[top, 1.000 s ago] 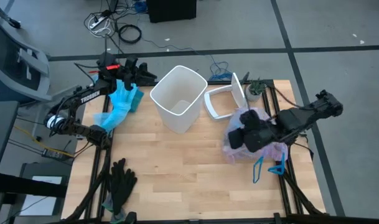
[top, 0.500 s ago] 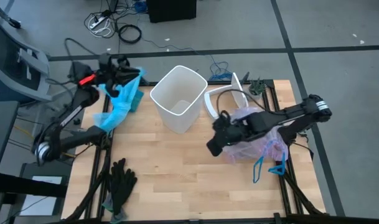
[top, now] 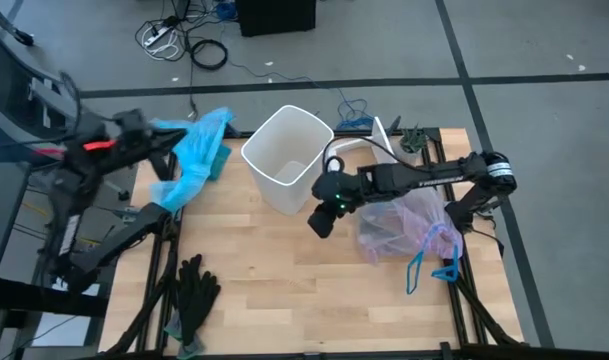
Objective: Place trash/remove bag and relplace
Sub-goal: Put the blue trash bag in the trash bin
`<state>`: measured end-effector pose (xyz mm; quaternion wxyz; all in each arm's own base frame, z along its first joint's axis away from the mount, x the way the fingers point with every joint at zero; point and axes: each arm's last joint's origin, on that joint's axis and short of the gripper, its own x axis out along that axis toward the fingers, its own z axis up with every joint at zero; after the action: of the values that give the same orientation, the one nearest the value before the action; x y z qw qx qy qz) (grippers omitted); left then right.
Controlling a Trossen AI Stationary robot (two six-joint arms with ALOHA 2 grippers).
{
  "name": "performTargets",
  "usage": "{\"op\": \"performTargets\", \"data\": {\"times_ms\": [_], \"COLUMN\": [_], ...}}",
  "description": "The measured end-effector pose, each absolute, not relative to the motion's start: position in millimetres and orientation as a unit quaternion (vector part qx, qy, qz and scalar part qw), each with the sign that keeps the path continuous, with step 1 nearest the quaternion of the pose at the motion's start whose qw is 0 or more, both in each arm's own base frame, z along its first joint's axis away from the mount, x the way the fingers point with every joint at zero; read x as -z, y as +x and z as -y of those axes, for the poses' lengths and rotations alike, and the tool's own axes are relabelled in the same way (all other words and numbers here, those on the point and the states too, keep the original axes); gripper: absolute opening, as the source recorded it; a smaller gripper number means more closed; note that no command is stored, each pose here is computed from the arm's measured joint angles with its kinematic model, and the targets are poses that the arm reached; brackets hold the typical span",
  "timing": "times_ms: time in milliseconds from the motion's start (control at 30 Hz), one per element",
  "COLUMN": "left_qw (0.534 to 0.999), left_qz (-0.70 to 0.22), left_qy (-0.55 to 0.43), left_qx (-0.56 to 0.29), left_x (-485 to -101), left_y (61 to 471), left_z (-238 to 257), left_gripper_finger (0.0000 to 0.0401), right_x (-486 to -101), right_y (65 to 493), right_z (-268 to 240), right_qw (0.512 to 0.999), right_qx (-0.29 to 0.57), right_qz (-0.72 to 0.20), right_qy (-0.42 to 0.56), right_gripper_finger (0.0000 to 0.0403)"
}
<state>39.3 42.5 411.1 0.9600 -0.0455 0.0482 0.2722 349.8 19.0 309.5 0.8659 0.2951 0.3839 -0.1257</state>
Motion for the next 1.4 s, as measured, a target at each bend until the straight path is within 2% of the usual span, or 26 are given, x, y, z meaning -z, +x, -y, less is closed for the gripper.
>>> {"op": "performTargets", "data": {"times_ms": [167,300,500,633,933,1200,1400], "left_qw": [0.907,0.856,0.794,0.777,0.806,0.845,0.847], "left_qz": [-0.129,-0.168,-0.227,-0.234,-0.112,-0.027,-0.008], "left_qy": [-0.077,-0.138,-0.224,-0.233,-0.252,-0.259,-0.313], "left_qx": [-0.393,-0.470,-0.518,-0.536,-0.524,-0.466,-0.430], "left_x": [-427,-427,-410,-404,-392,-364,-344], "left_y": [11,-5,-13,-8,16,37,47], "left_z": [-5,15,26,19,-31,-74,-94], "left_gripper_finger": [0.0005,0.0004,0.0003,0.0003,0.0017,0.0018,0.0033], "right_x": [-307,-305,-298,-296,-296,-296,-297], "right_y": [345,339,326,323,323,324,325], "right_z": [-12,-10,-11,-12,-12,-12,-12], "right_qw": [0.859,0.851,0.818,0.812,0.819,0.820,0.823], "right_qx": [0.121,0.123,0.142,0.140,0.125,0.126,0.125], "right_qz": [-0.412,-0.439,-0.502,-0.518,-0.521,-0.519,-0.515], "right_qy": [0.277,0.258,0.243,0.229,0.205,0.204,0.205], "right_gripper_finger": [0.0100,0.0100,0.0100,0.0100,0.0100,0.0100,0.0100]}}
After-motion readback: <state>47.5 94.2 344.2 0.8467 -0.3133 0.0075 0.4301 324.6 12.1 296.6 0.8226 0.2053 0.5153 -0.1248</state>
